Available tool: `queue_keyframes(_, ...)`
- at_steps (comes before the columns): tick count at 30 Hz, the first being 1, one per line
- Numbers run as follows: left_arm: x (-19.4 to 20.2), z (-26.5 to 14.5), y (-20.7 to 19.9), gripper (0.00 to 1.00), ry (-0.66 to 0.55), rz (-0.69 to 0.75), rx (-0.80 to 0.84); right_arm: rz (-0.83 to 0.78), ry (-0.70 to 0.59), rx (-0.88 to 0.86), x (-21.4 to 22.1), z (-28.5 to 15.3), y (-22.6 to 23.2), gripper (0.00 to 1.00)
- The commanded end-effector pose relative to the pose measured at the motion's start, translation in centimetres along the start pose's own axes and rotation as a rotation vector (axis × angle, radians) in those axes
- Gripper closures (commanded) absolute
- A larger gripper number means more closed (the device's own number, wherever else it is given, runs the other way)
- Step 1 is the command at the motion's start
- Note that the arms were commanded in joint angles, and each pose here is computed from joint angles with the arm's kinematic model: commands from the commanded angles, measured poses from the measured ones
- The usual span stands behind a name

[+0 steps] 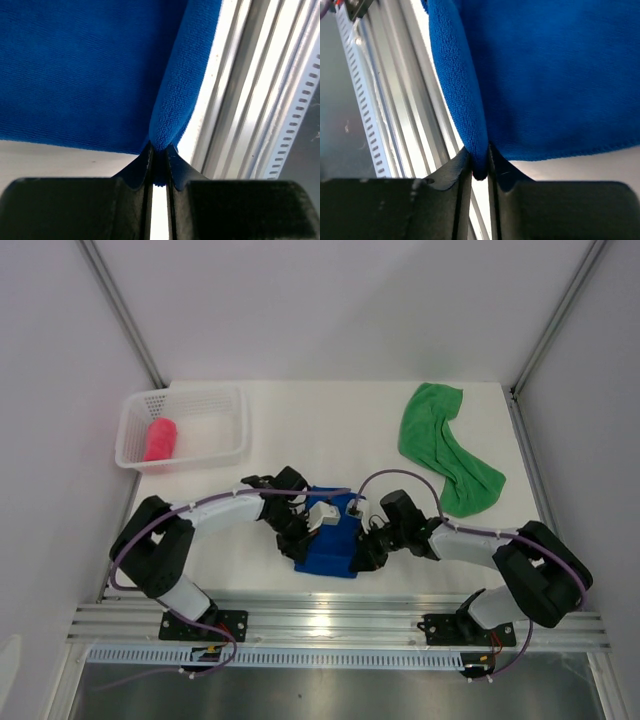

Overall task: Roll the towels
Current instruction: Roll the towel

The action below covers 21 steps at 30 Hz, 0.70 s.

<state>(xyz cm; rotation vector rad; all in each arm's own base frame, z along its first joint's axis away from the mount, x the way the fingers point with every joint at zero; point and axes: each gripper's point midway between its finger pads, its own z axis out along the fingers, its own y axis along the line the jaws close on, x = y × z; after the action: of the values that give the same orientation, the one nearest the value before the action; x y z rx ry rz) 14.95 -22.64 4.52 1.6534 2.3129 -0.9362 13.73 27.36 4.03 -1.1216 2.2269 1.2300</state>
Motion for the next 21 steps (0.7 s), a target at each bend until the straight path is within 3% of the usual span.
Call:
queue_keyframes(1,-1.7,-0.2,2.0,0.88,-0.016,-0.014,-0.056,0.069,-0.017,0.06,-1.4,-0.4,-1.0,0.79)
queue_keyframes(4,-1.5,0.4,2.8,0.89,0.011,-0.037,-0.056,0.08,-0.036,0.109,-2.0,-1.2,-1.4,0.66)
queue_keyframes(11,-0.8,0.8,4.4,0.87,0.042,-0.062,-0.1,0.08,-0.126,0.228,-4.1,-3.8,-1.9,0.57)
queue_keyframes(16,-1.2,0.6,4.4,0.79,0.032,-0.056,-0.1,0.026,-0.195,0.315,-5.1,-4.9,-1.7,0.65)
queue_keyframes(21,-1.6,0.5,4.6,0.76,0.027,-0.059,-0.108,-0.086,-0.33,0.209,-7.2,-3.5,2.3,0.82)
